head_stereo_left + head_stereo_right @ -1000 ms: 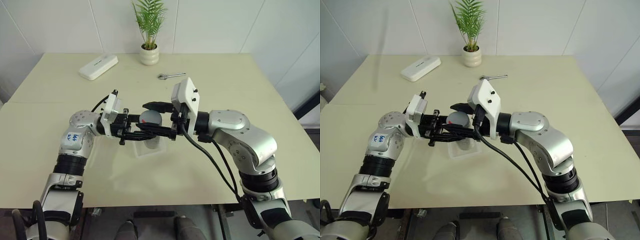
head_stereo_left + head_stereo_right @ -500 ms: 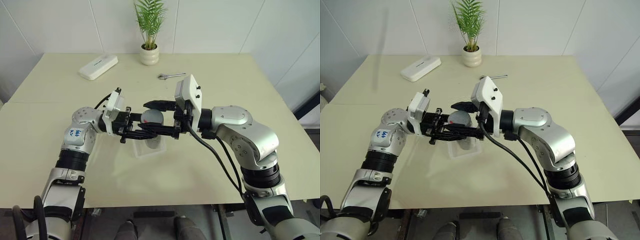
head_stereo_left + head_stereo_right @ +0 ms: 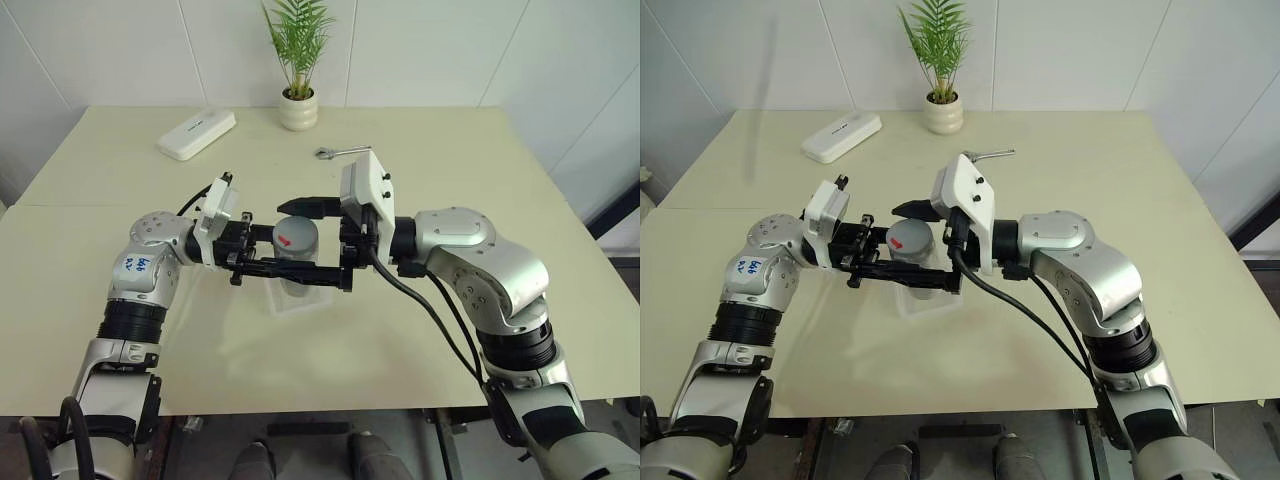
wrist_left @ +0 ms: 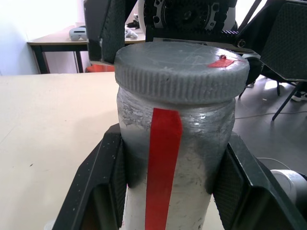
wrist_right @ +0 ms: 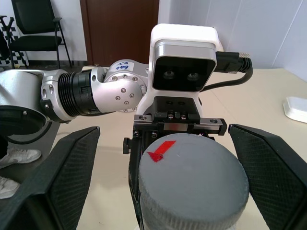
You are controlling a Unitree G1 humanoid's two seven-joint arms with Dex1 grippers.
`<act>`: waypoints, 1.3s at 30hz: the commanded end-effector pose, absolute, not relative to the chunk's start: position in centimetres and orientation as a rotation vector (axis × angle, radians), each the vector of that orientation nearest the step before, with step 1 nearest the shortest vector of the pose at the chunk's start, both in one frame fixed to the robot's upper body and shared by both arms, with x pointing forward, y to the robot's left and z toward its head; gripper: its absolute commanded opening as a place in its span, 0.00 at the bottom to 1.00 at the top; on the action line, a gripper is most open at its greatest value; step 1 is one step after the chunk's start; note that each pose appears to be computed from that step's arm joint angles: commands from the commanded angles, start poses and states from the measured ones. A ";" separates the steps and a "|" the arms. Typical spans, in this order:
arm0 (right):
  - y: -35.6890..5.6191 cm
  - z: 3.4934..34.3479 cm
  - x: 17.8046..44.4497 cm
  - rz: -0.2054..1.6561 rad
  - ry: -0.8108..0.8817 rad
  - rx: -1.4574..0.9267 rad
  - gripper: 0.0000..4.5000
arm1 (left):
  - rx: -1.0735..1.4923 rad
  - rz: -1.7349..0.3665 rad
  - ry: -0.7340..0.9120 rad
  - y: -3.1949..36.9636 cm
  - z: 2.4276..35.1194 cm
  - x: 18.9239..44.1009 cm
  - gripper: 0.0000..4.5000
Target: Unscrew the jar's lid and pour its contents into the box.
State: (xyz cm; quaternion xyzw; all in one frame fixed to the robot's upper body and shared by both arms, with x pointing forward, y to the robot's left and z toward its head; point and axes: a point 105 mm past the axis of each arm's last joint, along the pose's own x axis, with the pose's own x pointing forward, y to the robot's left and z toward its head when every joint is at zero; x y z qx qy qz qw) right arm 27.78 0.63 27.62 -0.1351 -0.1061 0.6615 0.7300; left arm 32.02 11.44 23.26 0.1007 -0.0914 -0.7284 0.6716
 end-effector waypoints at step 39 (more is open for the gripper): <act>1.2 29.0 30.3 1.377 -0.227 -0.286 1.00 | 0.219 -1.638 -0.298 12.3 23.1 31.3 0.44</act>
